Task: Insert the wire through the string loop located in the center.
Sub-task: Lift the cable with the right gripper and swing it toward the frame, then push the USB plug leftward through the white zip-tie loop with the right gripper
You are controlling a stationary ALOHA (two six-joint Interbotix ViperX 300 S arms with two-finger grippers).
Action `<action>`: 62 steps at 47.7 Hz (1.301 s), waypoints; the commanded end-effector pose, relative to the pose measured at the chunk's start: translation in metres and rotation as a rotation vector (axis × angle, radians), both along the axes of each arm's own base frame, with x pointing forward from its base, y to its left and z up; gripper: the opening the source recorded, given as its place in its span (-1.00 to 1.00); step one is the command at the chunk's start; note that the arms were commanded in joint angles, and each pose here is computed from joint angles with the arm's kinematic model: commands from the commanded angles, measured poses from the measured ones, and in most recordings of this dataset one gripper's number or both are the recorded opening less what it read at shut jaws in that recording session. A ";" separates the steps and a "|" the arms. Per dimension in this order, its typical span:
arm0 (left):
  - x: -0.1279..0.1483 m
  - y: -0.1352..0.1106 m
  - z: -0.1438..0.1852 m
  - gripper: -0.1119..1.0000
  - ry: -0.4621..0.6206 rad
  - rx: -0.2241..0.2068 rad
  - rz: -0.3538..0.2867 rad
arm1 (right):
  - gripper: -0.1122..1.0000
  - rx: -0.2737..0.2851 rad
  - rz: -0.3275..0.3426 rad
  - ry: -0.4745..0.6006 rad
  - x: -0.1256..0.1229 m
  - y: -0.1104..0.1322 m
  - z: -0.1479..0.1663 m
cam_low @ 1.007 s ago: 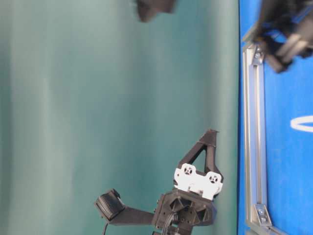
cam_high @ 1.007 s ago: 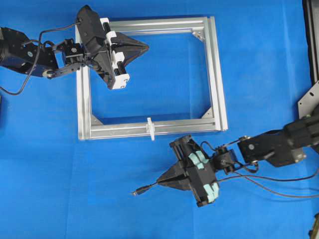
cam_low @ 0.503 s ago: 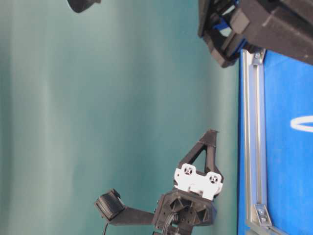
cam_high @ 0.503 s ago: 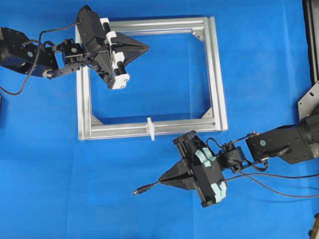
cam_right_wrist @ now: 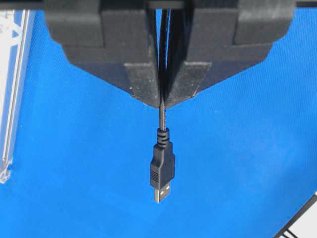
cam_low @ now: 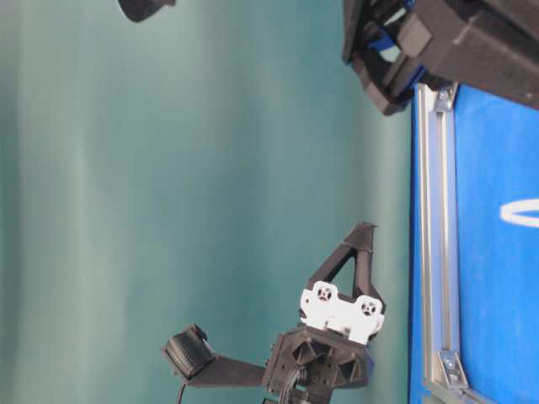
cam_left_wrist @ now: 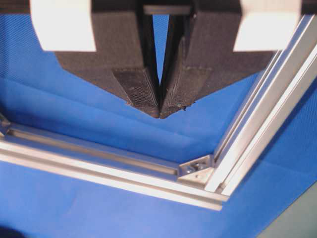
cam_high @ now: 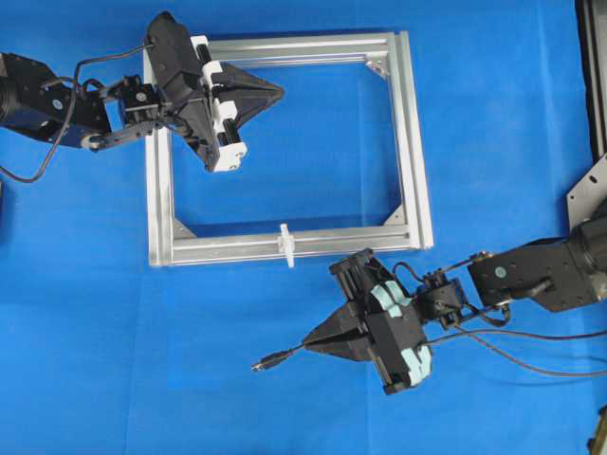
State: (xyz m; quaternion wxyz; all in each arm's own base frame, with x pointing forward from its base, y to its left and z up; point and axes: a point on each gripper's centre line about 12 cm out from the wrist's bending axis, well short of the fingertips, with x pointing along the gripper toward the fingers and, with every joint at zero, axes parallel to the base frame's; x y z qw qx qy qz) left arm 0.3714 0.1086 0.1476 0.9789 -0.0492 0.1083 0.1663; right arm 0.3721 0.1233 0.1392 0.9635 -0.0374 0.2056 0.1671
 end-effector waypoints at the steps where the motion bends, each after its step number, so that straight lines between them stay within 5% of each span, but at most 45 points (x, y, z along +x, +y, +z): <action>1: 0.001 -0.001 0.014 -0.80 -0.038 0.013 -0.004 | -0.83 0.013 -0.002 -0.033 0.001 0.000 0.012; 40: 0.000 -0.001 0.013 -0.80 -0.036 0.012 -0.004 | -0.83 0.012 -0.002 -0.028 -0.001 -0.001 0.011; 62: -0.002 -0.003 0.012 -0.80 -0.031 0.009 -0.008 | -0.83 0.001 -0.011 0.036 -0.063 -0.021 0.002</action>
